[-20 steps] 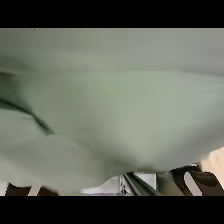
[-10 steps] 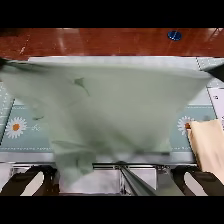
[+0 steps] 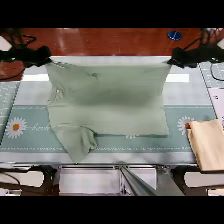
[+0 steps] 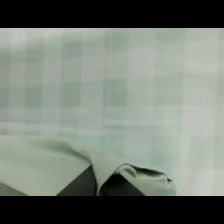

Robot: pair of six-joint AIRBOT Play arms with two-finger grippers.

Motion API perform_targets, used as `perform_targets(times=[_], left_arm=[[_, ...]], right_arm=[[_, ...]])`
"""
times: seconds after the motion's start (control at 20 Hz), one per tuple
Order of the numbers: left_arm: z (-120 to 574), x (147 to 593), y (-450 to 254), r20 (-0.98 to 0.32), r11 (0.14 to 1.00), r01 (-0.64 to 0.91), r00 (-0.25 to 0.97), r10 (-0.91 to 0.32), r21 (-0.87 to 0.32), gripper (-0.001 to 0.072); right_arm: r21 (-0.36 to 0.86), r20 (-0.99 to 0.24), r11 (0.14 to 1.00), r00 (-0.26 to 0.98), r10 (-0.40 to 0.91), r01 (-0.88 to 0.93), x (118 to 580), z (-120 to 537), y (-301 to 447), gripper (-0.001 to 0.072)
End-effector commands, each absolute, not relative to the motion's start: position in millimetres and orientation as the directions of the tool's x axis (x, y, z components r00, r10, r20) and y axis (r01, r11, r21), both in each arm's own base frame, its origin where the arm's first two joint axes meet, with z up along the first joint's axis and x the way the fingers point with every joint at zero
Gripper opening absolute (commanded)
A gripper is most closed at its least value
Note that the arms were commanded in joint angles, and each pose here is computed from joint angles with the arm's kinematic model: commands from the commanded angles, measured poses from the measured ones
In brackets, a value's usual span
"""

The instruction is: Fold the shirts.

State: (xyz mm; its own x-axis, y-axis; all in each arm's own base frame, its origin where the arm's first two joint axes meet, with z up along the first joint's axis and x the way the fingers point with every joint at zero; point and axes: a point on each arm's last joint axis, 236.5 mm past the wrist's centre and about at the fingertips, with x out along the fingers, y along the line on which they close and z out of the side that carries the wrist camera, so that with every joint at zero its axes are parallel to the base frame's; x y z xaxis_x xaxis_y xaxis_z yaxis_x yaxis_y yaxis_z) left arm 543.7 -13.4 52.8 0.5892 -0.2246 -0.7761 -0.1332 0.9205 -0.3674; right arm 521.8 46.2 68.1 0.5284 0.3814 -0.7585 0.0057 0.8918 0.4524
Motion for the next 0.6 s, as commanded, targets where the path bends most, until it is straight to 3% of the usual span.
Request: perform_targets(times=[0.0,0.2,0.35,0.45,0.55], left_arm=[[8,572,-24,-0.792,0.905,-0.146,0.552,-0.262,-0.401,0.0026],[13,564,-27,-0.805,0.906,-0.137,0.525,-0.278,-0.401,0.0027],[25,540,-26,-0.839,0.946,0.006,0.460,-0.289,-0.323,0.0027],[8,506,-23,-0.906,0.958,0.017,0.321,-0.275,-0.285,0.0027],[-19,473,-20,-0.943,0.962,0.037,0.187,-0.274,-0.272,0.0027]], right_arm=[[0.494,-0.764,0.867,0.508,0.398,0.064,568,21,44,0.0017],[0.489,-0.783,0.870,0.472,0.406,0.062,567,9,43,0.0017],[0.484,-0.823,0.873,0.370,0.432,0.056,534,12,32,0.0017],[0.474,-0.863,0.879,0.224,0.453,0.048,497,5,26,0.0017],[0.394,-0.917,0.918,0.090,0.389,0.048,466,-13,13,0.0017]])
